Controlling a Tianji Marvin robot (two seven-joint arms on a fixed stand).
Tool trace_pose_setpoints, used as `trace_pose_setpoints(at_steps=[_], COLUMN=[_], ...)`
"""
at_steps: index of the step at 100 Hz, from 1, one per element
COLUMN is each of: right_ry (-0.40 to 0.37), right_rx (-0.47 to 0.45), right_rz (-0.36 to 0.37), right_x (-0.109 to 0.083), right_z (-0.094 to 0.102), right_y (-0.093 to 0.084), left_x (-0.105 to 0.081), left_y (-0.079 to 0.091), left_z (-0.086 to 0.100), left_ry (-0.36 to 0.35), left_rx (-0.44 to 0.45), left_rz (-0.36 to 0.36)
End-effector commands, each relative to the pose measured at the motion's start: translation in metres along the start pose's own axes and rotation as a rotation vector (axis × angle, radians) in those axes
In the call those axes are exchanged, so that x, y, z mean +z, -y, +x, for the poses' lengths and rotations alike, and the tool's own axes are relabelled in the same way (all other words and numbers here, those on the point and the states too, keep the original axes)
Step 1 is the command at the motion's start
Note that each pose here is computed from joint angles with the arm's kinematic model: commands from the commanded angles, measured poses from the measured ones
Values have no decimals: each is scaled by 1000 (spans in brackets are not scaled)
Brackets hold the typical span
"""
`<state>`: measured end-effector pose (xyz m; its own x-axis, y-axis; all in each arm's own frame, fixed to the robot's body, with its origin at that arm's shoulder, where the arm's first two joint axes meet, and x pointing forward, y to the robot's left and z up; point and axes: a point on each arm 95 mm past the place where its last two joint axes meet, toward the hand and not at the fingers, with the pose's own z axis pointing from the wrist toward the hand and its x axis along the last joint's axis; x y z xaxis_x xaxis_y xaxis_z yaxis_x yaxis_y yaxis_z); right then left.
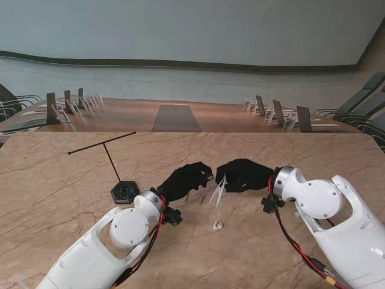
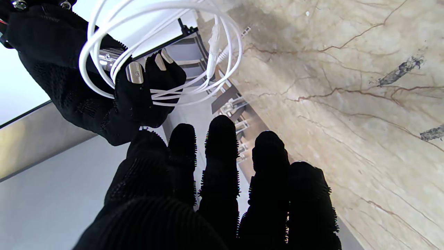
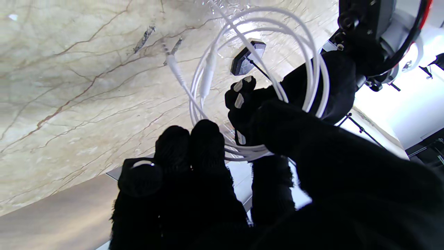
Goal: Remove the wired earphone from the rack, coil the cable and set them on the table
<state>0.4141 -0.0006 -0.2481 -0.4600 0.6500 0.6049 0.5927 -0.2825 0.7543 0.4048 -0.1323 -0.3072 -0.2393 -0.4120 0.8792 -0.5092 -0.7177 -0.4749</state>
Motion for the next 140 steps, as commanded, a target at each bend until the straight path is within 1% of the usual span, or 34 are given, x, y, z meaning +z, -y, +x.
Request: trace_pose_setpoints(at_steps=[1, 7, 17, 27, 62, 97, 122, 140], right_ry=[1, 3, 11, 22, 55, 77, 87, 115], right_rx=[-2, -3, -13, -23, -77, -86, -109, -124], right_rz=[4, 5, 5, 5, -37, -59, -76, -95], right_x=[0, -1, -2, -5, -8, -13, -15, -18], right_z=[1, 1, 1, 1, -1, -4, -4, -6], right_y=[2, 2, 0, -3, -13, -23, -31, -39], left_x=[-1, -1, -2, -4, -16, -21, -23, -27], left_y=[-4, -3, -1, 3, 5, 1, -11, -18], left_z=[-1, -2, -2, -4, -12, -11, -5, 1], left_ry=[4, 2, -9, -14, -10, -18, -38, -65], left_rx=[-7, -8, -11, 2, 36, 44, 43, 50], left_rz=[0, 6, 38, 55, 54, 22, -19, -42])
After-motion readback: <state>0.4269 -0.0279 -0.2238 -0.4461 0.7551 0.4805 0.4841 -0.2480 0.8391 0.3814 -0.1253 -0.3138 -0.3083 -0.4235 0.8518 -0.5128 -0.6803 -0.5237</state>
